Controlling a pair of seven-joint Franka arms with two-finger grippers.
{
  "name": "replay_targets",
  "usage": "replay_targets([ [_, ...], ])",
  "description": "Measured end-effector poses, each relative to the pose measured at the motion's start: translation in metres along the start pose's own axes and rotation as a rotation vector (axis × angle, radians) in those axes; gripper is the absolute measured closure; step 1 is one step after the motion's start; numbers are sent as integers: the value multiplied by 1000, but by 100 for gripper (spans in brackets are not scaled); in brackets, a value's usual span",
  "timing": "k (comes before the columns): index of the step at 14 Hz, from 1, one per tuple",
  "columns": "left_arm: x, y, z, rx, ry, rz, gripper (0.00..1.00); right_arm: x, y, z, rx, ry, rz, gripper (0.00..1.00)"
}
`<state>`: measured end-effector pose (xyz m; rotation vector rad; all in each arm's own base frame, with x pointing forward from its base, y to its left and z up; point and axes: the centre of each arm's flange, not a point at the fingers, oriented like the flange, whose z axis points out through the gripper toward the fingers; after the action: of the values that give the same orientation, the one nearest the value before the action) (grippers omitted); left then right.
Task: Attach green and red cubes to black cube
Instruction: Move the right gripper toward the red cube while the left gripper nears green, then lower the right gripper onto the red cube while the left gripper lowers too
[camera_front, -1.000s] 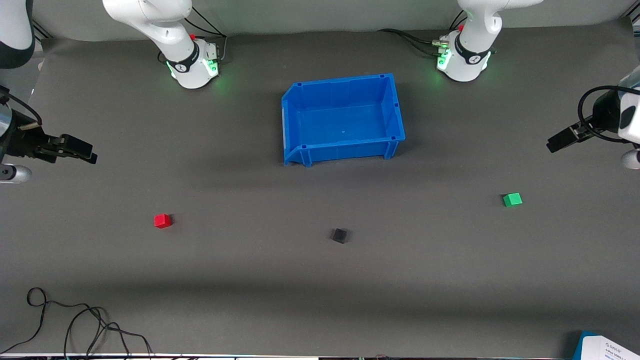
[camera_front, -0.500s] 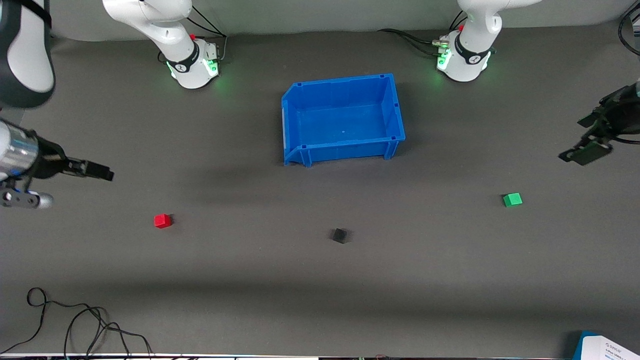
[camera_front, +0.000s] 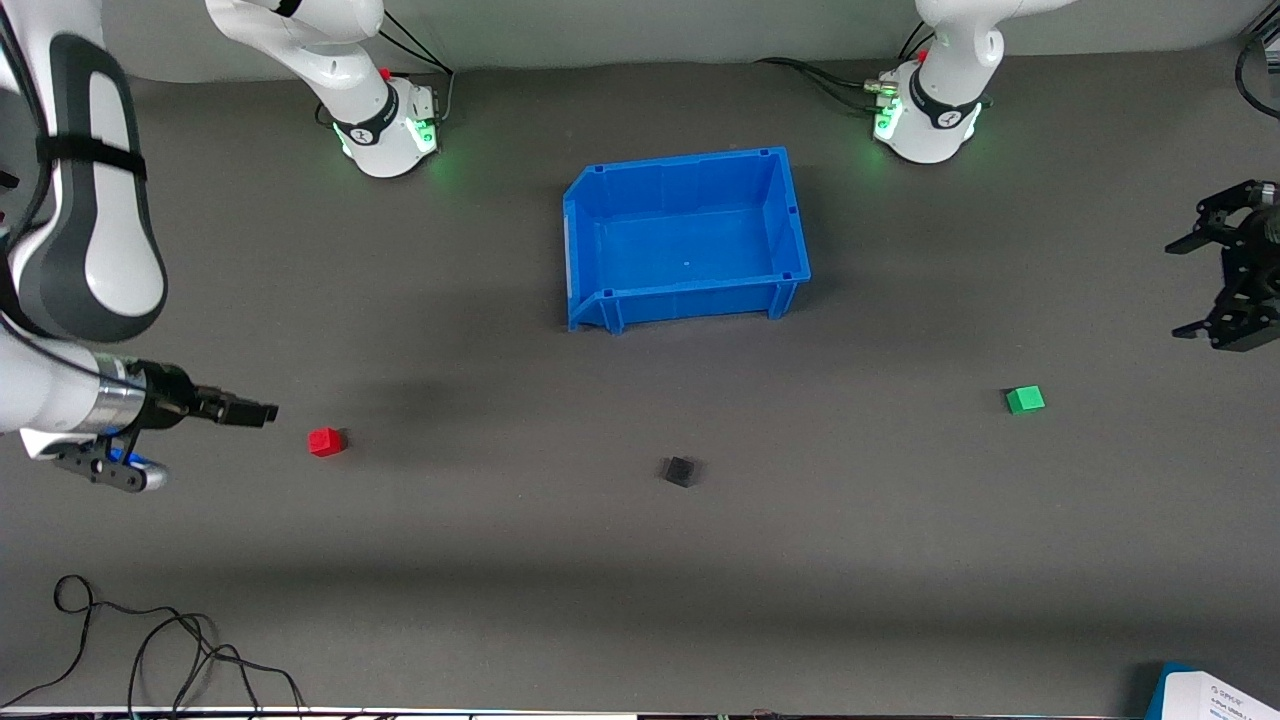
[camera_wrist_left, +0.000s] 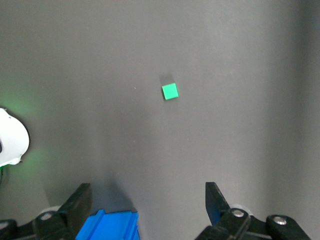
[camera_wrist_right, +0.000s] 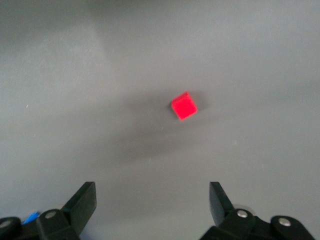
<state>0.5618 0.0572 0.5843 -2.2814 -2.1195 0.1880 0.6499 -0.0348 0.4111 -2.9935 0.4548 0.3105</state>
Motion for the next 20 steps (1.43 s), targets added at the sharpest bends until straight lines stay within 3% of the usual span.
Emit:
replay_targets([
  [3,53,-8,8,6,-12,-100,0,13,3,34,-8,-21,-99,0],
  [5,72,-8,21,-11,-11,-132,0,20,6,60,-8,-1,-206,0],
  [10,79,7,112,-55,14,-136,0,18,23,129,-18,55,-302,2],
  [11,81,7,131,-62,17,-138,0,18,24,139,-21,69,-319,7],
  [14,83,8,186,-37,8,-141,2,19,28,161,-28,87,-377,13],
  [18,90,21,237,-14,-4,-143,2,27,27,169,-35,151,-396,13],
  [20,90,27,256,-15,-6,-140,2,27,28,177,-39,158,-408,13],
])
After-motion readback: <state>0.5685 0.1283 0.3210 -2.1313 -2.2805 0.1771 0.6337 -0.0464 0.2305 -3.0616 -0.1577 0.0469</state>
